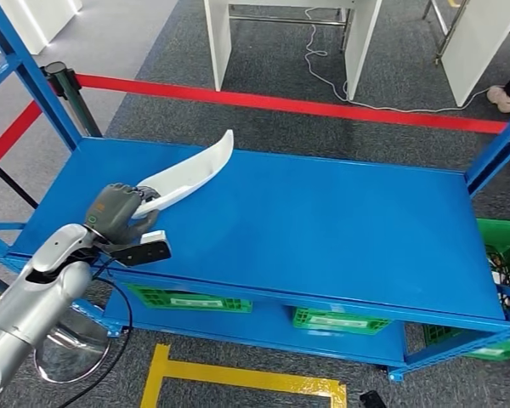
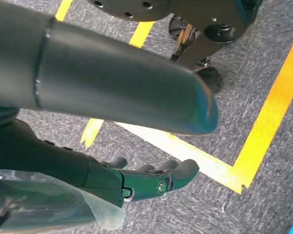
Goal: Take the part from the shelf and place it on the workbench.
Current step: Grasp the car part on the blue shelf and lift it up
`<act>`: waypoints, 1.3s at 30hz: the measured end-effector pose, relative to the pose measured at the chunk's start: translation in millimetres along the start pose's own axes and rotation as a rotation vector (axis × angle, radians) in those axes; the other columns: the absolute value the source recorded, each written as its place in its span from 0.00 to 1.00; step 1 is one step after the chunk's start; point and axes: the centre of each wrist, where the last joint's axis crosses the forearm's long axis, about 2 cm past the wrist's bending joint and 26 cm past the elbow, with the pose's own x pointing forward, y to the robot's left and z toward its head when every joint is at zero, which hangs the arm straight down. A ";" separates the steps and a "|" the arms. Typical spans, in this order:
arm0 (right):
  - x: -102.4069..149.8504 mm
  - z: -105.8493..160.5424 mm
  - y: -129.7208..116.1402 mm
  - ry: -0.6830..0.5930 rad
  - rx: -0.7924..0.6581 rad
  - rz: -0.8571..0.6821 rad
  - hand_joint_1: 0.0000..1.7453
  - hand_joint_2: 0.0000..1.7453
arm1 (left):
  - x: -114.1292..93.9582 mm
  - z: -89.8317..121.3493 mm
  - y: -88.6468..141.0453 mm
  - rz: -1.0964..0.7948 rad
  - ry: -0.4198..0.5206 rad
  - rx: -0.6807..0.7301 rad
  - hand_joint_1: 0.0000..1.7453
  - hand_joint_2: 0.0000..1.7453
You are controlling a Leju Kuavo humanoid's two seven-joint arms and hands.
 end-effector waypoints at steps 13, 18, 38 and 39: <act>-0.3 0.3 2.0 0.007 -0.014 -0.007 0.00 0.00 | 40.2 7.7 10.3 0.336 0.018 0.492 1.00 1.00; -0.7 0.9 7.2 0.012 -0.017 -0.008 0.00 0.00 | 53.6 13.6 18.4 0.564 0.024 0.690 1.00 1.00; 2.2 0.8 17.3 0.045 -0.028 -0.028 0.00 0.00 | 84.0 13.8 34.2 0.894 0.041 0.950 1.00 1.00; 1.9 0.9 17.3 0.049 -0.028 -0.029 0.00 0.00 | 84.3 13.8 33.9 0.896 0.043 0.952 1.00 1.00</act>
